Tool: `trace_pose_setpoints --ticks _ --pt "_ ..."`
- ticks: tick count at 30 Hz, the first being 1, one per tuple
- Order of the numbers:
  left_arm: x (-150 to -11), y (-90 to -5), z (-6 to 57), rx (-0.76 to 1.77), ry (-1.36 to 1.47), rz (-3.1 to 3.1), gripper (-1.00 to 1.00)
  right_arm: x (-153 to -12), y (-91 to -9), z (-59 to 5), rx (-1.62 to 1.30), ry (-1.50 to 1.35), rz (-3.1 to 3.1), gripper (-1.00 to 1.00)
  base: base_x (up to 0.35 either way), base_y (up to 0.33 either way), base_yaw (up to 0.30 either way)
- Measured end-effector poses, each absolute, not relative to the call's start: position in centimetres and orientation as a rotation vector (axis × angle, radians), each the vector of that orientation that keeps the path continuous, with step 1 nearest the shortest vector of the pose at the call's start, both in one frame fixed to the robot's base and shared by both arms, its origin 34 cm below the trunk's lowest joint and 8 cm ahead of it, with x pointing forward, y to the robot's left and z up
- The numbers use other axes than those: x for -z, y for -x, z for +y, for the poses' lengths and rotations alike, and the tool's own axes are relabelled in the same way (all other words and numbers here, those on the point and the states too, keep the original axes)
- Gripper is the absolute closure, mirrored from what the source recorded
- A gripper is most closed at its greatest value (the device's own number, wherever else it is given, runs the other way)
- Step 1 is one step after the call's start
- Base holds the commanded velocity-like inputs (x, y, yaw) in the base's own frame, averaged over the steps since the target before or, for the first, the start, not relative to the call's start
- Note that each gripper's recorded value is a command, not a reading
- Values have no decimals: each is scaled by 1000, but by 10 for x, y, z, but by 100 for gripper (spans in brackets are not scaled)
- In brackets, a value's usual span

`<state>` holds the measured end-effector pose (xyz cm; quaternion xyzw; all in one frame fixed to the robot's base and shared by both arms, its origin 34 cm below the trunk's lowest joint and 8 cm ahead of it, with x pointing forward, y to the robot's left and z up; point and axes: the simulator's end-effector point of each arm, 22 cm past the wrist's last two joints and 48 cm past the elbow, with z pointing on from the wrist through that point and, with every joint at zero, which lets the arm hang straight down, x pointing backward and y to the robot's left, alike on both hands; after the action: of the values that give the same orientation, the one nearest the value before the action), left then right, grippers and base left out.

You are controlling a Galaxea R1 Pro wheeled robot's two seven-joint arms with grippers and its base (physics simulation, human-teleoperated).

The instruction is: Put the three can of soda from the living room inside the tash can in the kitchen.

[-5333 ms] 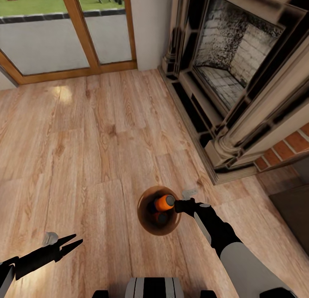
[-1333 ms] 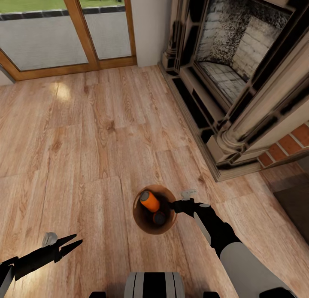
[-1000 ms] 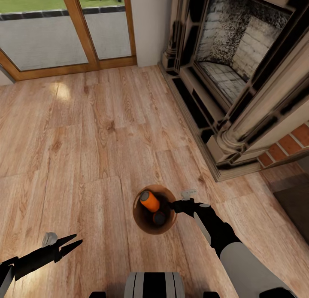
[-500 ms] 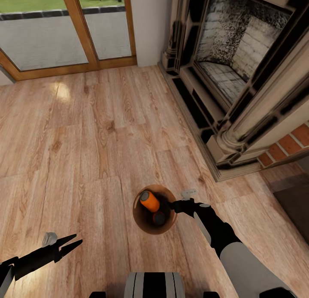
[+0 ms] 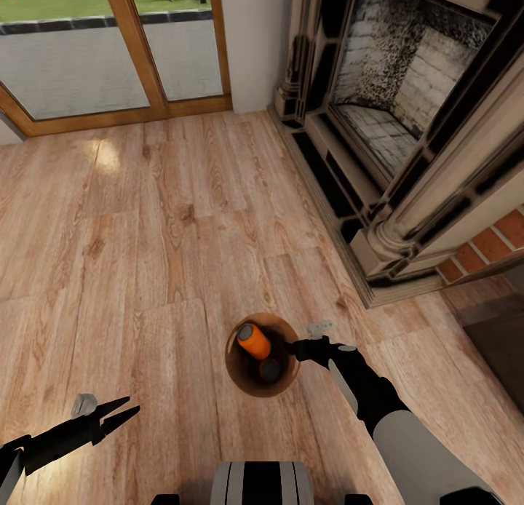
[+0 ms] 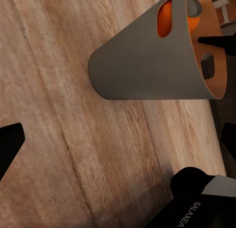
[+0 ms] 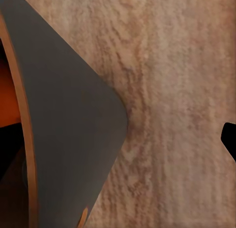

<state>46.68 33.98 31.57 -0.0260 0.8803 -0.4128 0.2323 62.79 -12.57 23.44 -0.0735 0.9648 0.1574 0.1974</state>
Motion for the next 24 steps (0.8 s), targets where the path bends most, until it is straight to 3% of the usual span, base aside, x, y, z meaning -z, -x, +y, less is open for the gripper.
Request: trace_pose_setpoints --ticks 24 --pt "-316 -467 340 1135 71 2419 -100 -234 -628 -125 -442 205 2702 -100 0 0 0"
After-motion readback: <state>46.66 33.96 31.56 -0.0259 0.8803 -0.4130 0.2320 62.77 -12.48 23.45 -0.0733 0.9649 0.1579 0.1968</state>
